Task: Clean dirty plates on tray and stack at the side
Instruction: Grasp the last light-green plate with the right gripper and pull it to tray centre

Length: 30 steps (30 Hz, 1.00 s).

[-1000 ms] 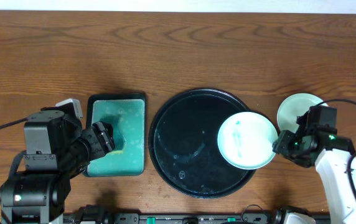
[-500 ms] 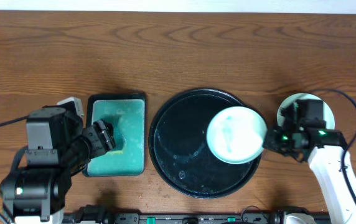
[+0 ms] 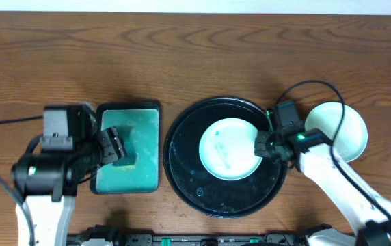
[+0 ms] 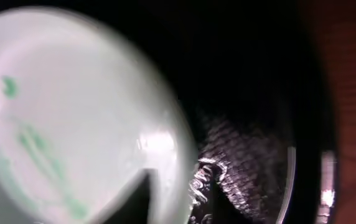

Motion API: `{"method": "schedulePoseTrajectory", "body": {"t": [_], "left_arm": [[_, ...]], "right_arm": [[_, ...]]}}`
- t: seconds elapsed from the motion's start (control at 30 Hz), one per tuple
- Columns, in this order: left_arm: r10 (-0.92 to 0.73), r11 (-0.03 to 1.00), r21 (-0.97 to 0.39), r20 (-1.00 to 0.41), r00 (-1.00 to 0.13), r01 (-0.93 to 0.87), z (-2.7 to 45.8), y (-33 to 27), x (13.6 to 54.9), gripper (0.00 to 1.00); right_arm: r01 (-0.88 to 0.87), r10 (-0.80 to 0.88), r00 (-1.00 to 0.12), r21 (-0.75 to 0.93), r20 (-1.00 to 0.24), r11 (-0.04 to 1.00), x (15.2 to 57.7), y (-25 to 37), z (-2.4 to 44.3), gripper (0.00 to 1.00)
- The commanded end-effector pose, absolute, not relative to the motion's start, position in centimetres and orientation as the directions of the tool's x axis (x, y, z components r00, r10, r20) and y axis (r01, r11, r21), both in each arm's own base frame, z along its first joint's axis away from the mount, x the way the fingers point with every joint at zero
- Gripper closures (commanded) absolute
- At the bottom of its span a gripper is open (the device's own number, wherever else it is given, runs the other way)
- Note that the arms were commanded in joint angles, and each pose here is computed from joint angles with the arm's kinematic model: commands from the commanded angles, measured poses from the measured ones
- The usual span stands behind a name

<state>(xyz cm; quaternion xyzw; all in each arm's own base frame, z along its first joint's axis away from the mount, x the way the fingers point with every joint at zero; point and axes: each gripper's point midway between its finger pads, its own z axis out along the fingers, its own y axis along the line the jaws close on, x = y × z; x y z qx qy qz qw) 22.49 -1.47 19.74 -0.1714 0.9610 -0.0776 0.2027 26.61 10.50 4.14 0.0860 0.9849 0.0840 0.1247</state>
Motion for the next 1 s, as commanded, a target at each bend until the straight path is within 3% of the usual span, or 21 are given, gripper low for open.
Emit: {"method": "schedulePoseTrajectory", "body": {"t": [0.0,0.13,0.33,0.63,0.7,0.77,0.97], "left_arm": [[-0.42,0.908,-0.103,-0.249,-0.873,-0.407,15.9,0.2,22.4,0.29],[-0.458,0.888,-0.046,-0.168,-0.873,-0.457,12.2,0.6,23.9,0.31],[-0.444,0.896,-0.051,-0.078,-0.893,-0.441,6.9,-0.2,27.5,0.42],[-0.444,0.896,0.05,0.108,-0.889,-0.441,-0.8,-0.1,27.1,0.51],[-0.444,0.896,0.056,0.125,-0.887,-0.441,-1.6,-0.1,27.1,0.67],[-0.433,0.901,0.056,0.128,-0.892,-0.43,-1.6,-0.1,27.1,0.93],[-0.388,0.922,0.012,0.059,-0.92,-0.388,3.6,-0.3,28.1,0.93]], "right_arm": [[0.127,0.173,-0.955,0.195,-0.24,0.973,27.2,11.2,5.1,0.65],[0.056,0.095,-0.951,0.14,-0.294,0.989,27.7,10.5,8.2,0.75],[-0.048,0.01,-0.924,0.142,-0.382,0.989,28.0,10.7,12.1,0.74],[-0.044,0.005,-0.939,0.137,-0.343,0.99,27.2,10.5,11.6,0.74],[-0.031,0.012,-0.944,0.126,-0.329,0.991,27.0,10.3,11.3,0.65],[0.032,0.062,-0.946,0.1,-0.318,0.994,27.0,9.5,10.9,0.61],[0.097,0.107,-0.949,0.05,-0.297,0.994,28.4,8.7,8.3,0.61]]}}
